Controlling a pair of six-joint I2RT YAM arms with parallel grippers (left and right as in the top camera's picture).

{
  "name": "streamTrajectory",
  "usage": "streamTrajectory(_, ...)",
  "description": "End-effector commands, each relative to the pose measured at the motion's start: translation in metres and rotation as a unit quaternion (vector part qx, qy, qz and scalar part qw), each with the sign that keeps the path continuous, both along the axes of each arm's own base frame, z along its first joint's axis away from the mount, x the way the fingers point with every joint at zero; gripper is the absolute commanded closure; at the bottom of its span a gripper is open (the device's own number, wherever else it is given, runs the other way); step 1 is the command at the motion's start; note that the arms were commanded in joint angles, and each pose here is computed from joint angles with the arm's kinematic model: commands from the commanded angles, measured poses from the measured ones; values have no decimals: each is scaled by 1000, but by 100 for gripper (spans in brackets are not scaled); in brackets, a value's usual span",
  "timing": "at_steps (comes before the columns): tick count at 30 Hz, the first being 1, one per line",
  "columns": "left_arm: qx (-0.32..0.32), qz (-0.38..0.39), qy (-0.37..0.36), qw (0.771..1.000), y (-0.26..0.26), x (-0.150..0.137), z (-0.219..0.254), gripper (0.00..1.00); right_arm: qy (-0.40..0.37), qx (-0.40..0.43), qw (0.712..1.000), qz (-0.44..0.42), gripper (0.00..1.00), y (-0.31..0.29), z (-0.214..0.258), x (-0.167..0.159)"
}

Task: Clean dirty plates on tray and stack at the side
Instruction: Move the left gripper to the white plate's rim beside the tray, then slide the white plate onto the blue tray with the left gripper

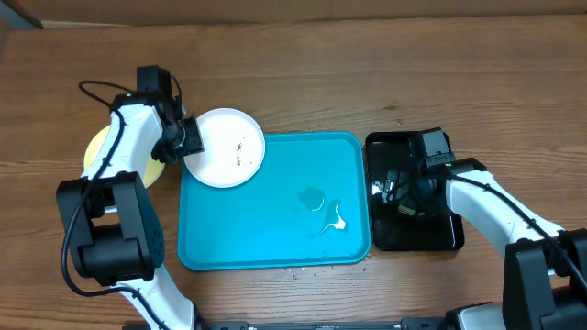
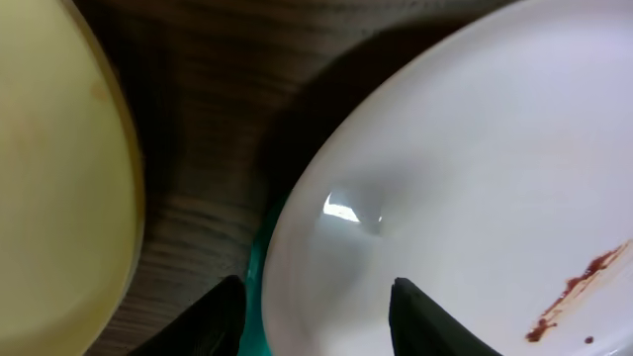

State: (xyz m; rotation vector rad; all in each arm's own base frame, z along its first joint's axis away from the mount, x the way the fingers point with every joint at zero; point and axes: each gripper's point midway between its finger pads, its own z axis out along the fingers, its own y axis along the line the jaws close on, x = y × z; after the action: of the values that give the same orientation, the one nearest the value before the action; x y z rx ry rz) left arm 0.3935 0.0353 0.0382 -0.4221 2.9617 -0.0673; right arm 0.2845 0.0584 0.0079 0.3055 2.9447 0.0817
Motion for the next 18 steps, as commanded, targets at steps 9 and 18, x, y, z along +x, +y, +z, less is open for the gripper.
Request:
streamTrajectory(9, -27, -26, 4, 999, -21, 0, -4, 71, -16, 6, 1000, 0, 0, 1, 8, 4)
streamTrajectory(18, -34, -71, 34, 996, -59, -19, -17, 69, -16, 6, 1000, 0, 0, 1, 8, 4)
